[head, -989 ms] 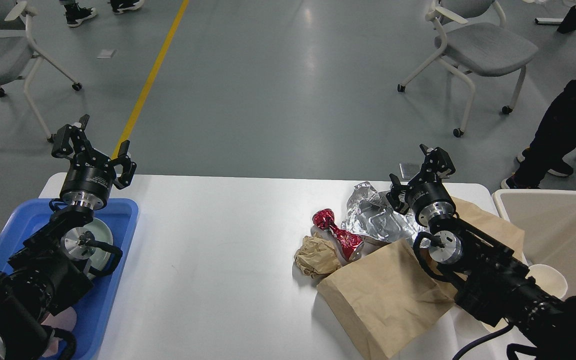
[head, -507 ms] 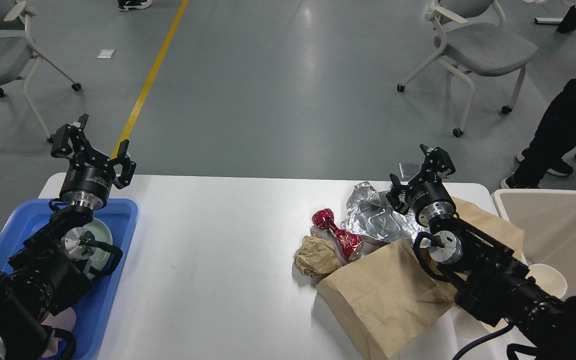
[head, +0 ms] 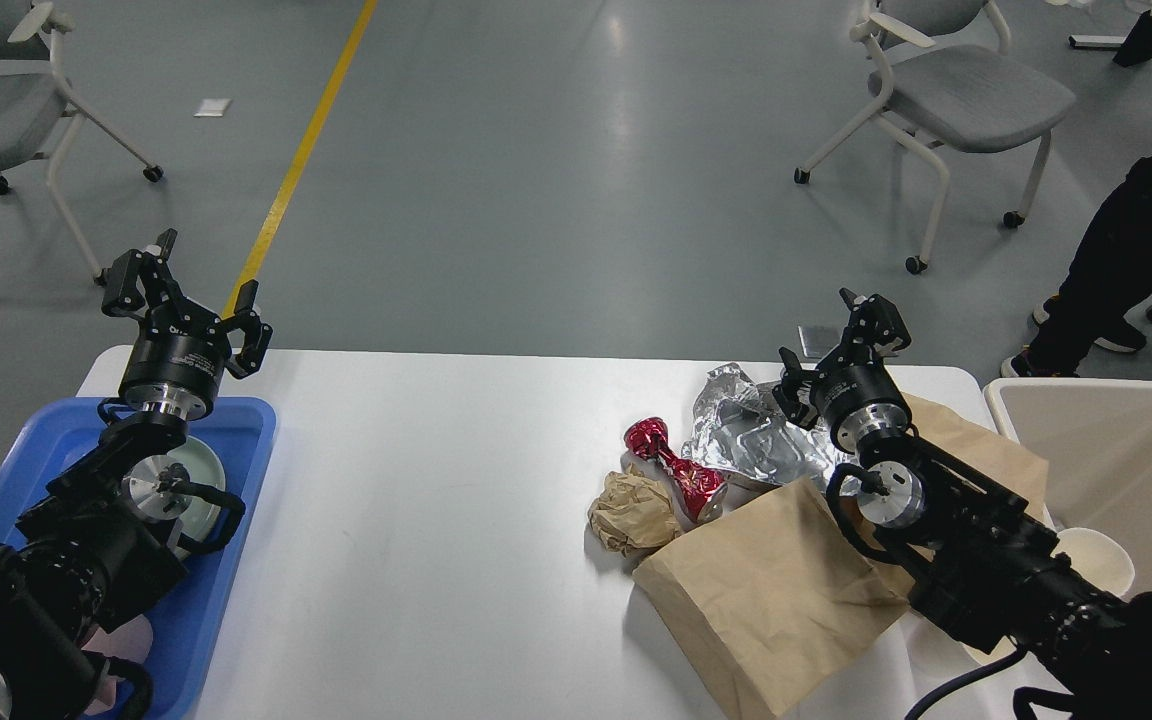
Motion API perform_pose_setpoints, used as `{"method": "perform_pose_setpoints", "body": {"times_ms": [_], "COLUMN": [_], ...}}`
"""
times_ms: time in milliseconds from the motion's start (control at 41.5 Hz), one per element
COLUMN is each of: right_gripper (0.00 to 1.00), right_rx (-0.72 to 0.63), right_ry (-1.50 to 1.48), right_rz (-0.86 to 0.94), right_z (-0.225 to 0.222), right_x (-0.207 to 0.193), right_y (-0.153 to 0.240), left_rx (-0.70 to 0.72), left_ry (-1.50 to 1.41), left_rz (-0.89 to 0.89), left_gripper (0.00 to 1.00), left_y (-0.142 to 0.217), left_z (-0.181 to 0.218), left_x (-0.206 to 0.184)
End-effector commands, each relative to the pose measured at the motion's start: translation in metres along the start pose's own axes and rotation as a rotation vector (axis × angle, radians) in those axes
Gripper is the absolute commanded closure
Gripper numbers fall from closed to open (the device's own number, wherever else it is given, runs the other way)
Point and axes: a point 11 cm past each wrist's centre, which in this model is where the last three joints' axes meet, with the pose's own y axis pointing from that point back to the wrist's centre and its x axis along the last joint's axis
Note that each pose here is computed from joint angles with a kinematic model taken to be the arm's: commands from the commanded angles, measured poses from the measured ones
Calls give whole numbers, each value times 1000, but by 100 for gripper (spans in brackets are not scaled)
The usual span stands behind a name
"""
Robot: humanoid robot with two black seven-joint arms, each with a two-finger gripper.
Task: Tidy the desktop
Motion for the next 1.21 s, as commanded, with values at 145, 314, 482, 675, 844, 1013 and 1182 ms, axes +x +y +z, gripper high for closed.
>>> {"method": "perform_pose_setpoints", "body": {"times_ms": [145, 314, 482, 675, 844, 1013, 1182], "right_gripper": [0, 0, 0, 0, 0, 0, 0], "right_rx": [40, 88, 135, 156, 150, 153, 167], "right_ry": [22, 62, 113, 132, 131, 139, 134], "right_rz": [21, 53, 104, 135, 134, 138, 135], "right_z": [-29, -62, -97, -111, -107, -109, -115], "right_x": [15, 36, 67, 86, 85, 85, 83], "right_y": [-4, -5, 2, 9, 9, 9, 7], "left_rx": [-2, -2, 0, 1, -2, -2, -2], "left_ry": [1, 1, 1, 0, 1, 1, 1], "left_rz": [1, 1, 1, 1, 1, 1, 1], "left_gripper": [3, 3, 3, 3, 3, 3, 3], "left_y": [0, 0, 0, 0, 0, 0, 0], "left_z": [0, 0, 0, 0, 0, 0, 0], "left_x": [0, 0, 0, 0, 0, 0, 0]}}
